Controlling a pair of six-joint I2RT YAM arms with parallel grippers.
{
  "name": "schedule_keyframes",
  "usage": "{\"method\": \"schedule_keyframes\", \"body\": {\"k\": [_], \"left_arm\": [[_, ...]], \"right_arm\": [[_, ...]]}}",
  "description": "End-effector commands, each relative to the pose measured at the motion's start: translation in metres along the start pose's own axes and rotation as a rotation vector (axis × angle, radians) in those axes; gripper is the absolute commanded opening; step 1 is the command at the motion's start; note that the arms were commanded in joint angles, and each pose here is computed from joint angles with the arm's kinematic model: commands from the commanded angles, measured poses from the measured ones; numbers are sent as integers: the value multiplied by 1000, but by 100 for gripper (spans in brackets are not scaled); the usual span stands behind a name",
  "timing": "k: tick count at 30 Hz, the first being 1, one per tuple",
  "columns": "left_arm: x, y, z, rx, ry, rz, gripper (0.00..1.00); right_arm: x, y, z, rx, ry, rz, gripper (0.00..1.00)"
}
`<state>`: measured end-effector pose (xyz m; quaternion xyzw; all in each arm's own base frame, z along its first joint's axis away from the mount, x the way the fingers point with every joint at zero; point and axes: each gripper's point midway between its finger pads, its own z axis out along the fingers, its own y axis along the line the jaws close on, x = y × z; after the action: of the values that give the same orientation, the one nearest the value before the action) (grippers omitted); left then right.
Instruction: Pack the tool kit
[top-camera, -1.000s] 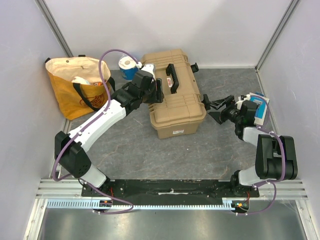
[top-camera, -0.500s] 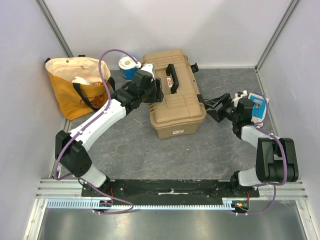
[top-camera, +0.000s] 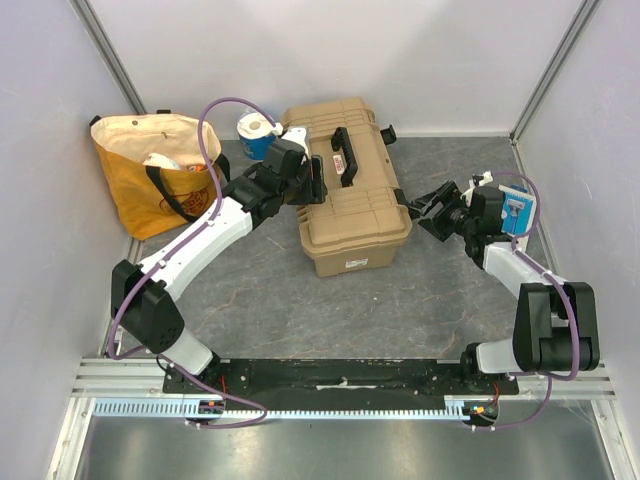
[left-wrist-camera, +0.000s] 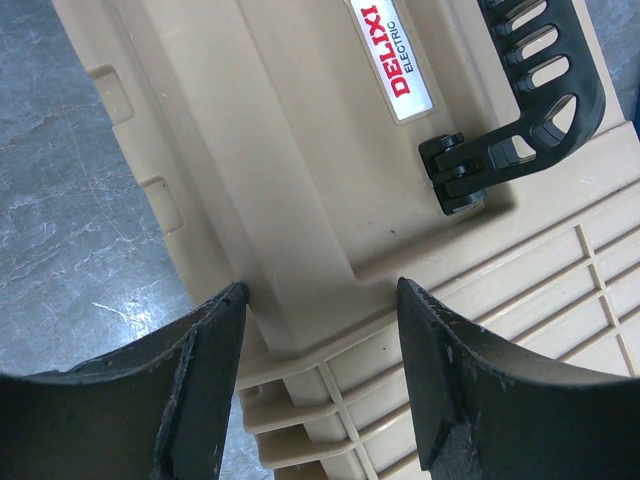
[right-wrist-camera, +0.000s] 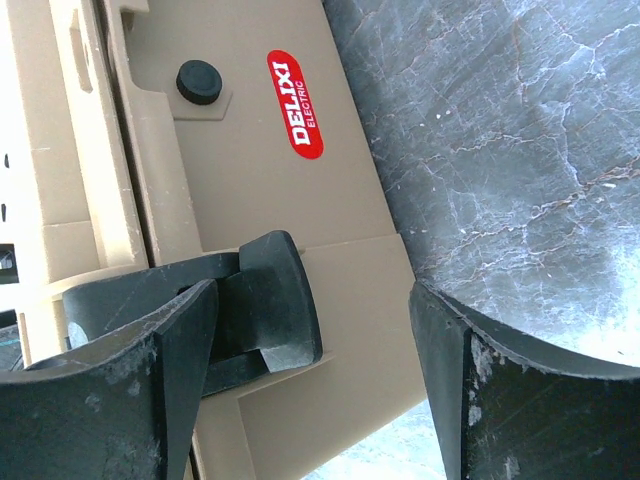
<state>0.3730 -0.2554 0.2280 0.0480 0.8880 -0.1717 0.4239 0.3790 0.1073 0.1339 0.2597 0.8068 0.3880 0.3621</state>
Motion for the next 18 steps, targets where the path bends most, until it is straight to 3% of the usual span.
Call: {"method": "schedule_keyframes", "body": {"k": [1,9,18], "left_arm": [[65,11,19,-16,225,97,67],[69,11,20,-3,239,122,68],[77,17,22,-15,258,152,69]], "right_arm": [[41,-40,7,148,116,2,82],[7,-40,-8,278,-7,-78,65],[-32,-38,-27,445,-67,-233,58]]}}
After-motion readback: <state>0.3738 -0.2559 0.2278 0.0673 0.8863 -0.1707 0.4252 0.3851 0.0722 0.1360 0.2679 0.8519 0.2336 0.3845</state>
